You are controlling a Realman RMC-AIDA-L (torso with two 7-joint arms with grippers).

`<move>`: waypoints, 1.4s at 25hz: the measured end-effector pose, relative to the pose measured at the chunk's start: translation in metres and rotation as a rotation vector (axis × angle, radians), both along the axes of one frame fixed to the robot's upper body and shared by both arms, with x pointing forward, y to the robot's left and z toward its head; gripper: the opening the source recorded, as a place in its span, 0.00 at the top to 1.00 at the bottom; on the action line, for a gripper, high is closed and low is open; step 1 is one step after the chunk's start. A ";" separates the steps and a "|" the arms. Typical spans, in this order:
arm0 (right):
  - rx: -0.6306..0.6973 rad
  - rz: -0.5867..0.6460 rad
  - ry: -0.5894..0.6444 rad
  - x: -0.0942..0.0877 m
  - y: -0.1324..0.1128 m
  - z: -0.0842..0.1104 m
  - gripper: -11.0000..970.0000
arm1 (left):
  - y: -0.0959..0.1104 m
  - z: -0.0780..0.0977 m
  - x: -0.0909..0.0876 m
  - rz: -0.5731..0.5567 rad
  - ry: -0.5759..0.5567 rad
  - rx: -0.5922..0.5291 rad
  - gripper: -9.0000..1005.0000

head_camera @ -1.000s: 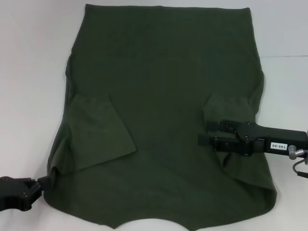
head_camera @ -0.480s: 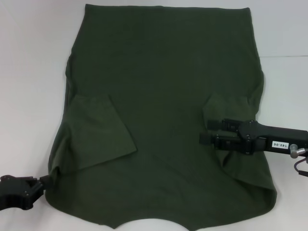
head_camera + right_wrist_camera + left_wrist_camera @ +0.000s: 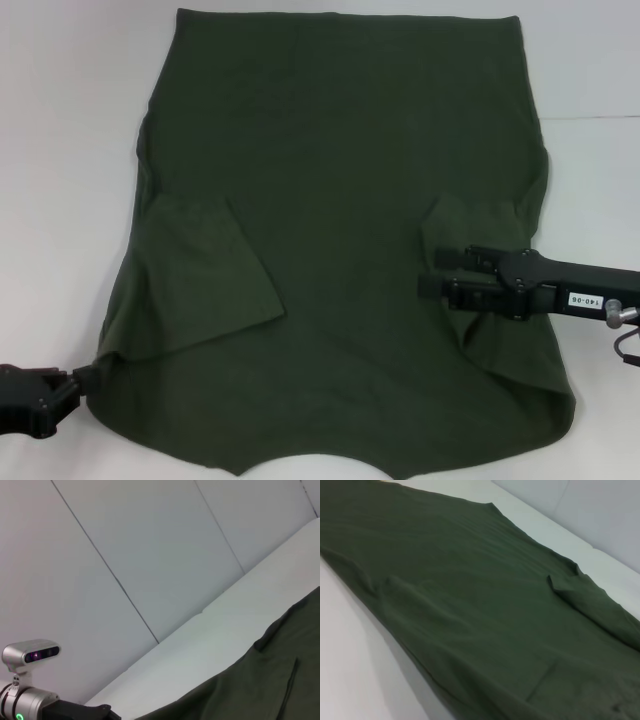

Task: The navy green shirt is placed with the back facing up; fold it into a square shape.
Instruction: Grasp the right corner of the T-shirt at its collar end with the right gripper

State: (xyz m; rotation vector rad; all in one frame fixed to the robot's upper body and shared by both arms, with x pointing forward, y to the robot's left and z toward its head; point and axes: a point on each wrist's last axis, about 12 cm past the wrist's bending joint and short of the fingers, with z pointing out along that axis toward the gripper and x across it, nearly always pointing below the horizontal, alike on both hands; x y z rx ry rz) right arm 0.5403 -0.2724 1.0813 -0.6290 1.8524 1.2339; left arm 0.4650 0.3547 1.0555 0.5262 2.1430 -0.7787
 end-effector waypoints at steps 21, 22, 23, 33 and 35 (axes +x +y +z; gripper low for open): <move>-0.014 -0.177 0.446 -0.045 -0.095 0.002 0.22 | -0.004 0.000 0.004 0.025 -0.010 -0.037 0.99; -0.018 -0.186 0.463 -0.048 -0.097 0.001 0.22 | -0.004 0.000 0.004 0.024 -0.011 -0.037 0.99; -0.025 -0.196 0.480 -0.051 -0.100 0.001 0.22 | -0.004 0.000 0.004 0.024 -0.012 -0.037 0.99; -0.090 -0.240 0.588 -0.065 -0.113 -0.012 0.23 | -0.006 -0.004 0.004 0.027 -0.008 -0.039 0.99; -0.104 -0.245 0.600 -0.066 -0.113 -0.014 0.23 | -0.006 -0.004 0.004 0.027 -0.007 -0.040 0.99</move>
